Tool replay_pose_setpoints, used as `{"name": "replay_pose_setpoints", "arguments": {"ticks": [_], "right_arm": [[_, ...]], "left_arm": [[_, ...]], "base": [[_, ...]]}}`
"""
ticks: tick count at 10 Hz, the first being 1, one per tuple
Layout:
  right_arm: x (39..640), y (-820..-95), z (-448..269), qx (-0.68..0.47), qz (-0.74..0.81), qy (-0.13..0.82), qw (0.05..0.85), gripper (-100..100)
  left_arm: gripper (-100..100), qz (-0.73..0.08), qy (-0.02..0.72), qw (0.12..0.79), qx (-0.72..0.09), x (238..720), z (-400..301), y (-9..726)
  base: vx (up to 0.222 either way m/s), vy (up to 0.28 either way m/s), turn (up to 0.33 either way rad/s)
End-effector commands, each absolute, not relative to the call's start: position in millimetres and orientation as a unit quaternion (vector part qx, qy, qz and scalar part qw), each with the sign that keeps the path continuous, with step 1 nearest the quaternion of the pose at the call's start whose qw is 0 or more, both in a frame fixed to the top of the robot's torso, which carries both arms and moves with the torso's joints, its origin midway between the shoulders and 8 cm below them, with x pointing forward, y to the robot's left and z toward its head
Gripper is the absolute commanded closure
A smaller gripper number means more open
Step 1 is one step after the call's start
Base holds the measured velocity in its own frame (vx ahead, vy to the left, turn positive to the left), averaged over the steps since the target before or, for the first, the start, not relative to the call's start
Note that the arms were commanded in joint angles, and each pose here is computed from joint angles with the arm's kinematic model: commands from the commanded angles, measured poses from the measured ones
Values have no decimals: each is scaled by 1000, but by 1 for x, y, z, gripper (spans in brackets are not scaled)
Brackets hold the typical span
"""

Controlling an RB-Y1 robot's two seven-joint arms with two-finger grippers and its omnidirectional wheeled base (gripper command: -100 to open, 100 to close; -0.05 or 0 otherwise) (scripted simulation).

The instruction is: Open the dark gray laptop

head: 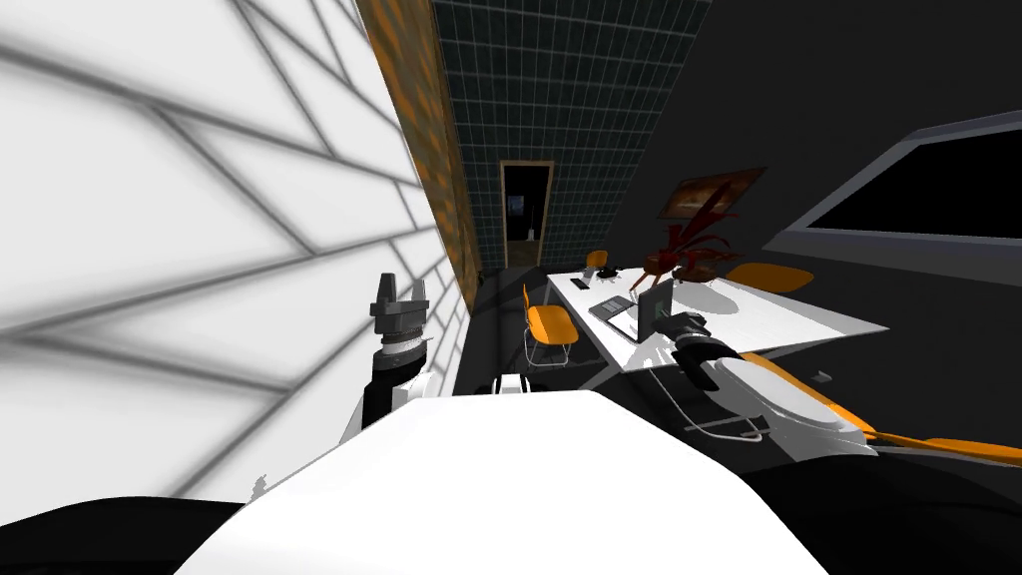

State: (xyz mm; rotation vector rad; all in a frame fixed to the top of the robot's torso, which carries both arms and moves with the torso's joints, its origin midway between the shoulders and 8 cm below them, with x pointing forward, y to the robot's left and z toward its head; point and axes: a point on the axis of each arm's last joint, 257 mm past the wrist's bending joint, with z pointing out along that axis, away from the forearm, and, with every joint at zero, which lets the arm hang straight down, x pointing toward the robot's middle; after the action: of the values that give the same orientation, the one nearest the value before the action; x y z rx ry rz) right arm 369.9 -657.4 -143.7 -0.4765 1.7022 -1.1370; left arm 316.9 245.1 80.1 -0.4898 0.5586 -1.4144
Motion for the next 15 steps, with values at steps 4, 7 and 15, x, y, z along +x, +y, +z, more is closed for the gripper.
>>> {"name": "replay_pose_setpoints", "arguments": {"ticks": [4,7,15], "right_arm": [[357,-614,-137,-227,-445,697,515,100],[352,-592,-124,-236,-432,689,533,100],[358,-549,-106,-267,-404,676,555,-100]], "left_arm": [[0,-634,251,698,-220,317,80,245],[0,-634,251,698,-220,317,80,245],[0,-634,251,698,-220,317,80,245]], "base": [[146,59,-224],[40,2,-109],[34,31,-46]]}}
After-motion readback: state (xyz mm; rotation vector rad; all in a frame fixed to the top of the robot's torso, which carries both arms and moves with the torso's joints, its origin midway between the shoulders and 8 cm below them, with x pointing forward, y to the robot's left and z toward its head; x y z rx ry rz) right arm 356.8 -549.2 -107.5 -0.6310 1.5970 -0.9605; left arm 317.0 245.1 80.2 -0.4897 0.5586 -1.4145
